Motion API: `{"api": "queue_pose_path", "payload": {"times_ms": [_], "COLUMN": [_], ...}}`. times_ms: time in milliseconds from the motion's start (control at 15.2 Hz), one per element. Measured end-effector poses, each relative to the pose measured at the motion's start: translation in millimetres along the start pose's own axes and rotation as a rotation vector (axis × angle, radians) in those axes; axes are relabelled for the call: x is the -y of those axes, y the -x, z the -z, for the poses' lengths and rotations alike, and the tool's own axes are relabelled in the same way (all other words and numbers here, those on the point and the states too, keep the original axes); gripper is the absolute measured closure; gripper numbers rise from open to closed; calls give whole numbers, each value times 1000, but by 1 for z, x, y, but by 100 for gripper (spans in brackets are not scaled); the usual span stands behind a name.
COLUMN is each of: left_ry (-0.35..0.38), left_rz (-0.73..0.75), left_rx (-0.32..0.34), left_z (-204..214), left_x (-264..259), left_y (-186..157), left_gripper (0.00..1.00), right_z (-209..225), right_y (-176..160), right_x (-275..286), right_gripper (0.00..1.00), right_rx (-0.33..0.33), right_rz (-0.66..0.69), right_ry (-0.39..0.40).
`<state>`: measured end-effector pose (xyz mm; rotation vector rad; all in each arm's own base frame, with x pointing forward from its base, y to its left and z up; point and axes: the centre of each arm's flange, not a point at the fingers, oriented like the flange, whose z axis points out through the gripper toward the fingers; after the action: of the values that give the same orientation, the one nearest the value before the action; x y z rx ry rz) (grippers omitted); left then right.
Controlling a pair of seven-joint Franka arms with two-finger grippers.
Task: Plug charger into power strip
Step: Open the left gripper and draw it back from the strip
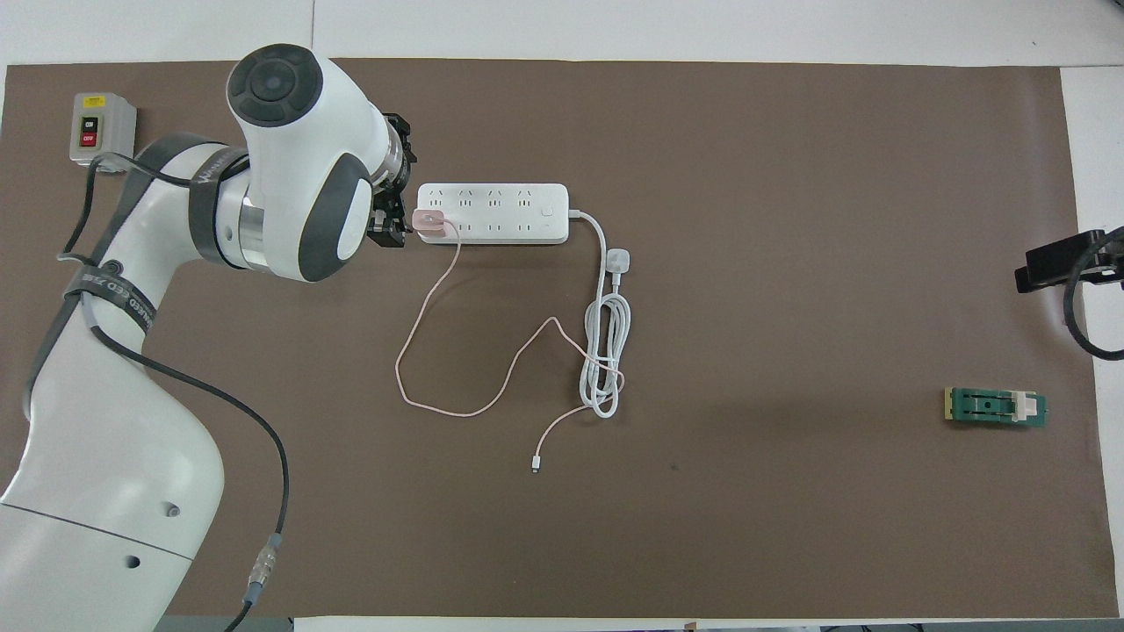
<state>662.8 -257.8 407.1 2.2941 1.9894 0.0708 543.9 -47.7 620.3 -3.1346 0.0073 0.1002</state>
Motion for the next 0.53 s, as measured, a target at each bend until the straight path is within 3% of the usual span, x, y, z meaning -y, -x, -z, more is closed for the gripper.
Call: {"api": "queue_pose_path", "payload": {"times_ms": [263,526], "left_ry": [30,-22], "left_rz": [-172,-423], "left_rx": [-22,-34], "left_z": [47,82], "left_x": [-7,-1], "left_y": [-39,-106], "left_gripper": [0,0], "right_z": [0,0], "right_y": [0,0], "right_x": [0,0], "right_gripper": [0,0], "right_rx": [0,0], "right_rz": [0,0], "right_ry": [0,0]}}
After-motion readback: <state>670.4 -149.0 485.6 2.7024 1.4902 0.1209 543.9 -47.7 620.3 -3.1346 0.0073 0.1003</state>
